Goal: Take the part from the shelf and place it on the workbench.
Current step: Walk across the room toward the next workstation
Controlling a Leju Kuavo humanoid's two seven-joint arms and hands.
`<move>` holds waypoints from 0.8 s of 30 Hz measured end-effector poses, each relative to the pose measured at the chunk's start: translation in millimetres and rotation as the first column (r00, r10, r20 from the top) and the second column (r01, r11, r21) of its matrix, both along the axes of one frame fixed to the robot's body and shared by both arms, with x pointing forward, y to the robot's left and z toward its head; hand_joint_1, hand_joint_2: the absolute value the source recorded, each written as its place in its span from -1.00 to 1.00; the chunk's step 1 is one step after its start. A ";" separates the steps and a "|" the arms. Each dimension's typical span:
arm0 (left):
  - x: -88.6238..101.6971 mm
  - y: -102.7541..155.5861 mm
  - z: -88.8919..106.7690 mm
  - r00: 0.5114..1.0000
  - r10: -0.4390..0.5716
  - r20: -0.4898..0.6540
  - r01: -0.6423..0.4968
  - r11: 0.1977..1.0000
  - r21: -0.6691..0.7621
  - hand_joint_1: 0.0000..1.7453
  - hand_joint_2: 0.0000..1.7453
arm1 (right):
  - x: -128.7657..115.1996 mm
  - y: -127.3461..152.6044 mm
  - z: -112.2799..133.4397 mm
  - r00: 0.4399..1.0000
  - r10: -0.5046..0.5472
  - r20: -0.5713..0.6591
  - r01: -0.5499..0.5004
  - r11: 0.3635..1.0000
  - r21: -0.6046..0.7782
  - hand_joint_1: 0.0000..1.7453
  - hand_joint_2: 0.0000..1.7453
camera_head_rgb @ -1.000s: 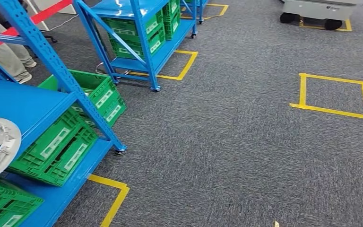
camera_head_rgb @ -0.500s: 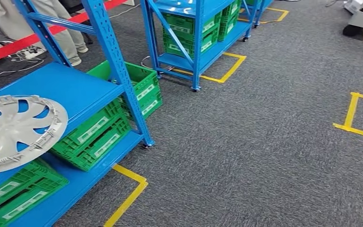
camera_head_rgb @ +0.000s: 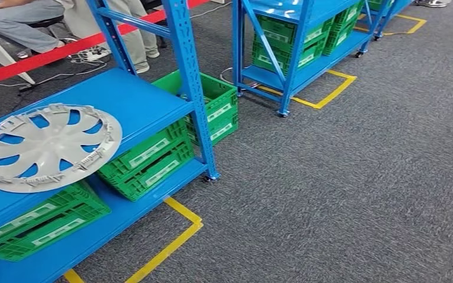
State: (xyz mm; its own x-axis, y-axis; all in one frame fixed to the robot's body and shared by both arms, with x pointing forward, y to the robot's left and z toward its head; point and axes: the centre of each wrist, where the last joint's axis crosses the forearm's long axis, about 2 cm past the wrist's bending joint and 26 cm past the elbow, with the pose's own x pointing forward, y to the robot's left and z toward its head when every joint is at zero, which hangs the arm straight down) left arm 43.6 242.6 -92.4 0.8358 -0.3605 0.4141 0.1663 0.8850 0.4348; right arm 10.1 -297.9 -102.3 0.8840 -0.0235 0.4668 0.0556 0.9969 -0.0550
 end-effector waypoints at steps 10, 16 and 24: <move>2.9 -0.3 0.2 1.000 -0.002 0.004 0.002 1.000 0.004 -1.00 -1.00 | 3.1 -0.2 -1.4 1.000 0.022 0.005 -0.022 1.000 -0.004 -1.00 -1.00; 2.6 -0.8 0.1 1.000 0.002 0.000 -0.002 1.000 0.002 -1.00 -1.00 | 2.8 -1.4 -2.0 1.000 0.030 0.003 -0.030 0.999 -0.010 -1.00 -1.00; 1.3 -0.2 -0.2 1.000 0.001 -0.006 -0.001 1.000 0.006 -1.00 -1.00 | 2.8 -0.9 -2.5 0.999 0.044 0.001 -0.044 0.999 -0.016 -1.00 -1.00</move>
State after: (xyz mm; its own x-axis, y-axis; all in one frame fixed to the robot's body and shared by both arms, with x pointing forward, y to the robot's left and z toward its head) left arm 44.9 242.4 -92.6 0.8383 -0.3623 0.4074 0.1681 0.8827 0.4389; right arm 12.9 -298.8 -104.8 0.8836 0.0233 0.4676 0.0113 0.9974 -0.0710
